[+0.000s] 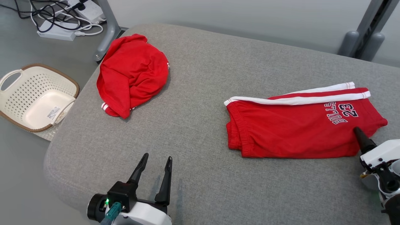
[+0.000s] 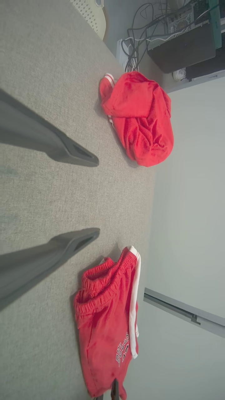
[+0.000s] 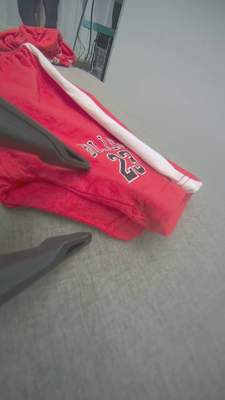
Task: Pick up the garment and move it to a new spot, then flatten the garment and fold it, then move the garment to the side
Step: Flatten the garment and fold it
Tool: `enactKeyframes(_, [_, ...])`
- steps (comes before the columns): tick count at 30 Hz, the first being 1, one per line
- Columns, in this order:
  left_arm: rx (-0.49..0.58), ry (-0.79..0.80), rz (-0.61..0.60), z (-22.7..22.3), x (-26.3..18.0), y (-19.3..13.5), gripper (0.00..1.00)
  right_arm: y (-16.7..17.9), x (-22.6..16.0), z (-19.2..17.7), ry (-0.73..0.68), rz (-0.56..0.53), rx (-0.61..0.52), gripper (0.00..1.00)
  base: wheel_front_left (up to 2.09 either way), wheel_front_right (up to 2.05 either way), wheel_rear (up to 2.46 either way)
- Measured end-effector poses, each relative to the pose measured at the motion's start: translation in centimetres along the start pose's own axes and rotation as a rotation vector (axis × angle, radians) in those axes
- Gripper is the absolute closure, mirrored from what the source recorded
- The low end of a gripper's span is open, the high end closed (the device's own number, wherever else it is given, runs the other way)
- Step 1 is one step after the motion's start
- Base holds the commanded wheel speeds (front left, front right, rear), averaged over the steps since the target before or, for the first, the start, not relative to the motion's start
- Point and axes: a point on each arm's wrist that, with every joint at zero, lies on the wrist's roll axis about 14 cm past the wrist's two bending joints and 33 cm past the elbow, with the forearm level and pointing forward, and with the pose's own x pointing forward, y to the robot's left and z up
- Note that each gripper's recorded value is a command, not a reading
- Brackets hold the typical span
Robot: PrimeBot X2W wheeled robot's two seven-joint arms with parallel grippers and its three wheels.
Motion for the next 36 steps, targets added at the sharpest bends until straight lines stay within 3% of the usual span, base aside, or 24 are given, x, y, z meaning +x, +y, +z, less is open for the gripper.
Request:
enactKeyframes(8, [-0.003,0.011,0.034,-0.2,-0.3,0.8,0.0,0.7,1.7,-0.3,0.048,-0.003,-0.008,0.0,0.0,0.0,0.0])
enactKeyframes(9, [-0.005,0.012,0.036,-0.3,-0.2,0.9,0.0,1.2,2.0,-0.3,0.052,0.007,-0.001,0.13,0.0,0.0,0.0])
enactKeyframes(10, [-0.004,0.012,0.036,-0.2,-0.2,0.9,0.0,1.3,2.0,-0.3,0.053,0.011,-0.002,0.51,0.0,0.0,0.0])
enactKeyframes(11, [-0.004,0.011,0.038,-0.2,-0.1,0.9,0.0,1.4,2.0,-0.3,0.054,0.013,-0.006,0.69,0.0,0.0,0.0])
enactKeyframes(12, [-0.006,0.011,0.039,-0.2,-0.1,0.9,0.0,1.5,2.0,-0.3,0.053,0.018,-0.01,1.0,0.0,0.0,0.0])
enactKeyframes(25, [-0.014,-0.005,-0.013,0.2,0.8,-0.6,0.0,2.0,0.5,1.1,-0.038,0.054,0.044,1.0,0.0,0.0,0.0])
enactKeyframes(36, [-0.03,-0.034,-0.085,0.9,0.8,-2.6,0.0,-1.8,-4.0,1.9,-0.136,-0.009,0.103,1.0,0.0,0.0,0.0])
